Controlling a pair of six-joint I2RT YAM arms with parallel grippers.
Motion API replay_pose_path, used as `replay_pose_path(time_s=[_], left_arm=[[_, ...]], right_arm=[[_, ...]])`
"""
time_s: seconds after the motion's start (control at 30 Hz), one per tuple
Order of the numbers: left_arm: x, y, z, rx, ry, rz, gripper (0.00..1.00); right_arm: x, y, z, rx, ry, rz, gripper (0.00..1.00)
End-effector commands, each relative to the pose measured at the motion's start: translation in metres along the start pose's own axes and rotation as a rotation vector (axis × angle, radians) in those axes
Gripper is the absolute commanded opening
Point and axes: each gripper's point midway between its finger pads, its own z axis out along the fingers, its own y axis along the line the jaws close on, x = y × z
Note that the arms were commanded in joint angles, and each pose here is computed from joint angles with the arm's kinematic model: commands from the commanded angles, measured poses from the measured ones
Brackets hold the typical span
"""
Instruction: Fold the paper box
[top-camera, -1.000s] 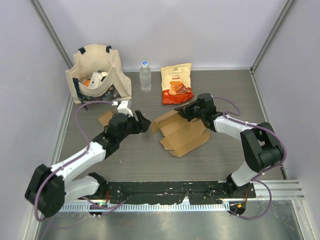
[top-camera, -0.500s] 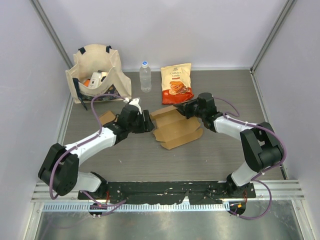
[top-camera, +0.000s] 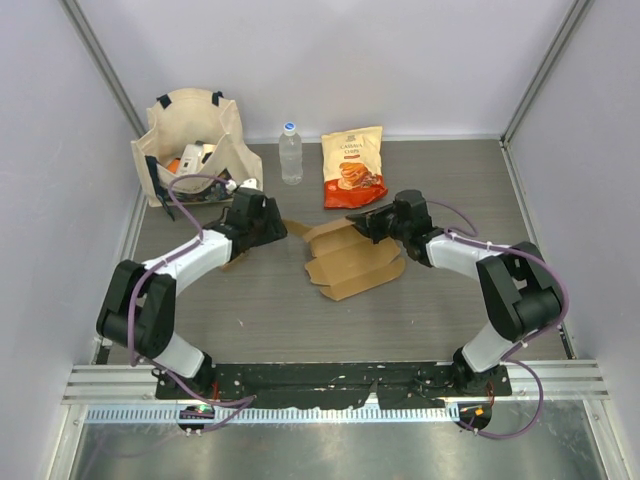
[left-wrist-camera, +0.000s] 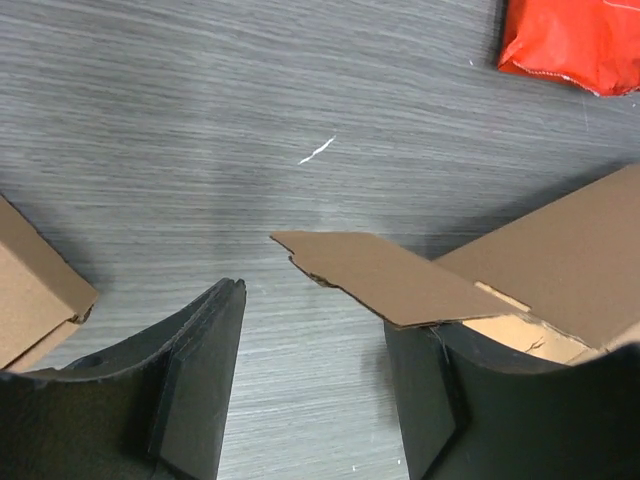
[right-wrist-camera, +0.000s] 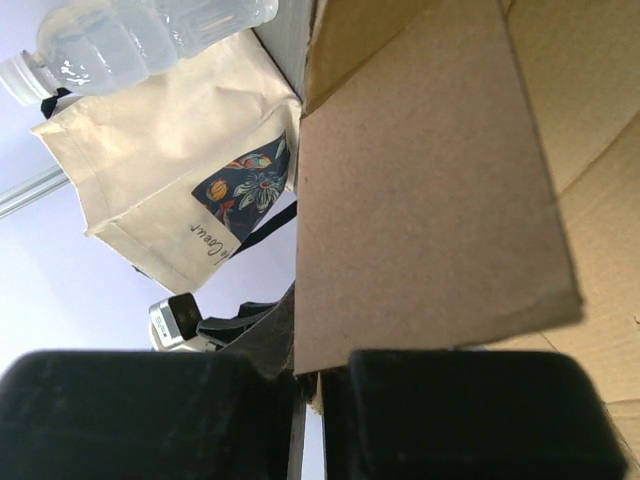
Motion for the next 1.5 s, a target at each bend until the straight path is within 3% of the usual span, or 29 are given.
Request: replay_pose_path(time_s=[0.0, 0.2, 0.23, 0.27, 0.3, 0.43, 0.47, 0.53, 0.7, 0.97, 1.1, 1.17, 1.33, 1.37, 1.47], left_arm=[[-0.01, -0.023, -0.015, 0.137, -0.014, 0.005, 0.62], [-0.017, -0.044, -0.079, 0.333, -0.137, 0.024, 0.55], [-0.019, -0.046, -0.085, 0.355, -0.153, 0.032, 0.49], [-0.02, -0.055, -0.095, 0.4, -0.169, 0.053, 0.35], [-0.022, -0.062, -0.098, 0.421, -0.182, 0.076, 0.33], [-0.025, -0.086, -0.086, 0.381, -0.142, 0.186, 0.23], [-0.012, -0.072, -0.067, 0.29, -0.069, 0.188, 0.21], [-0.016, -0.072, -0.059, 0.237, -0.035, 0.184, 0.17], [-0.007, -0.075, -0.03, 0.154, 0.021, 0.218, 0.15], [0.029, -0.128, -0.014, 0.272, 0.136, 0.263, 0.1], [0.029, -0.129, -0.003, 0.254, 0.114, 0.264, 0.14], [0.019, -0.122, -0.01, 0.223, 0.062, 0.27, 0.2], [0.016, -0.094, -0.048, 0.213, -0.038, 0.222, 0.53], [0.004, -0.09, -0.065, 0.212, -0.099, 0.201, 0.55], [0.014, -0.062, -0.073, 0.149, -0.123, 0.162, 0.59]], right_arm=[[-0.001, -0.002, 0.006, -0.013, 0.0, -0.02, 0.11], [-0.007, 0.001, 0.019, 0.005, -0.012, -0.018, 0.11], [-0.007, 0.006, 0.021, 0.004, -0.012, -0.015, 0.11], [-0.007, 0.008, 0.022, 0.009, -0.011, -0.018, 0.11], [-0.008, 0.0, 0.025, 0.05, -0.012, -0.012, 0.09], [-0.011, 0.007, 0.025, 0.083, -0.037, -0.034, 0.09], [-0.012, 0.008, 0.023, 0.079, -0.042, -0.029, 0.09], [-0.012, 0.009, 0.021, 0.075, -0.049, -0.03, 0.09], [-0.01, 0.008, 0.022, 0.073, -0.041, -0.018, 0.09], [-0.007, 0.02, 0.02, 0.028, -0.041, 0.008, 0.08], [-0.009, 0.015, 0.017, 0.015, -0.052, 0.024, 0.08], [-0.009, 0.019, 0.015, -0.023, -0.057, 0.017, 0.08], [-0.01, 0.004, 0.016, -0.022, -0.05, 0.032, 0.07], [-0.01, 0.004, 0.016, -0.024, -0.05, 0.03, 0.07], [-0.011, 0.007, 0.015, -0.034, -0.056, 0.023, 0.06]])
